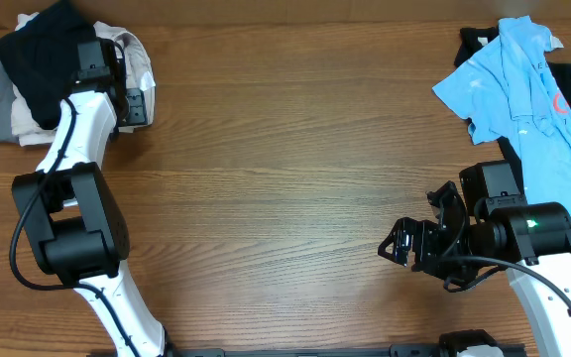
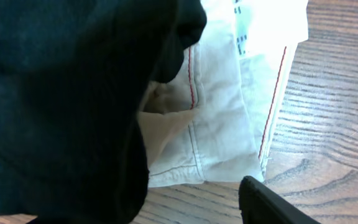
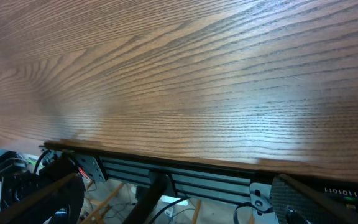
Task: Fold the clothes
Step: 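Press the black shirt down on the stack with the left gripper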
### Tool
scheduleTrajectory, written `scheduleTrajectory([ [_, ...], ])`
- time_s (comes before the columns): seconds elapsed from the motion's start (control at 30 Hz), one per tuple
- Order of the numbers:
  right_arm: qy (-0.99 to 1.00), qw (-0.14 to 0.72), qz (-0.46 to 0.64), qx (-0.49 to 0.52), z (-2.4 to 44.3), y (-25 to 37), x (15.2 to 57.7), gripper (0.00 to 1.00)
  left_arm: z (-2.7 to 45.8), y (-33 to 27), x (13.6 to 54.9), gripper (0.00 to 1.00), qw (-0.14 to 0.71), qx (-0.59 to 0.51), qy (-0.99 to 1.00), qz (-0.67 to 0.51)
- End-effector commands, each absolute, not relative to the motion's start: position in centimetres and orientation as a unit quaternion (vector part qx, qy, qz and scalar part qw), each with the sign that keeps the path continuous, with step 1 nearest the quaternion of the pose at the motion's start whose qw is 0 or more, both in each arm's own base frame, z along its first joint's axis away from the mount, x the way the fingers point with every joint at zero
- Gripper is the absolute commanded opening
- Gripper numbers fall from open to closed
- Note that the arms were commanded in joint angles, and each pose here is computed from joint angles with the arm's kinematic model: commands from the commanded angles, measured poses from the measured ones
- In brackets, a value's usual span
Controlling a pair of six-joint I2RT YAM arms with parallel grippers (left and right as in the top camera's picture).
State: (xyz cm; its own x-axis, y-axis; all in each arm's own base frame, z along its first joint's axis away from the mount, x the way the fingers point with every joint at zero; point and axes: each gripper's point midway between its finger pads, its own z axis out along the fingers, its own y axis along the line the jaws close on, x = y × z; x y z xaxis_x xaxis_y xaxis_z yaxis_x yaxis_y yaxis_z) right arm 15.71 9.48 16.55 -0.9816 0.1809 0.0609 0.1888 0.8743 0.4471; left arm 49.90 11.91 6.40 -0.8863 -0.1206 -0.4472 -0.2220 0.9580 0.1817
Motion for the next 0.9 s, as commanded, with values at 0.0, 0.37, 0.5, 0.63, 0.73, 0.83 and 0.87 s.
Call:
scheduleTrajectory([
  [0.0, -0.969, 0.004, -0.231, -0.089, 16.6, 9.5, 15.8, 1.00, 8.4, 11.7, 50.2, 0.63, 0.238, -0.081, 0.960, 0.121],
  [0.37, -0.970, 0.001, -0.224, -0.089, 16.5, 9.3, 15.9, 1.00, 9.0, 12.1, 49.8, 0.61, 0.238, -0.099, 0.957, 0.132],
  [0.5, -0.972, 0.001, -0.219, -0.089, 16.4, 9.1, 15.9, 1.00, 9.4, 12.9, 50.3, 0.65, 0.251, -0.103, 0.952, 0.144],
  [0.63, -0.972, 0.000, -0.219, -0.089, 16.4, 9.1, 15.9, 1.00, 9.7, 13.4, 51.0, 0.68, 0.268, -0.108, 0.946, 0.148],
  [0.73, -0.972, -0.002, -0.220, -0.089, 16.4, 9.2, 16.0, 1.00, 9.3, 12.8, 51.6, 0.69, 0.274, -0.086, 0.949, 0.133],
  [0.83, -0.971, -0.002, -0.220, -0.089, 16.4, 9.2, 16.0, 1.00, 8.4, 12.9, 51.8, 0.69, 0.269, -0.082, 0.950, 0.135],
  [0.87, -0.971, -0.001, -0.219, -0.091, 16.4, 9.2, 16.0, 1.00, 8.1, 12.9, 51.8, 0.70, 0.266, -0.082, 0.951, 0.135],
])
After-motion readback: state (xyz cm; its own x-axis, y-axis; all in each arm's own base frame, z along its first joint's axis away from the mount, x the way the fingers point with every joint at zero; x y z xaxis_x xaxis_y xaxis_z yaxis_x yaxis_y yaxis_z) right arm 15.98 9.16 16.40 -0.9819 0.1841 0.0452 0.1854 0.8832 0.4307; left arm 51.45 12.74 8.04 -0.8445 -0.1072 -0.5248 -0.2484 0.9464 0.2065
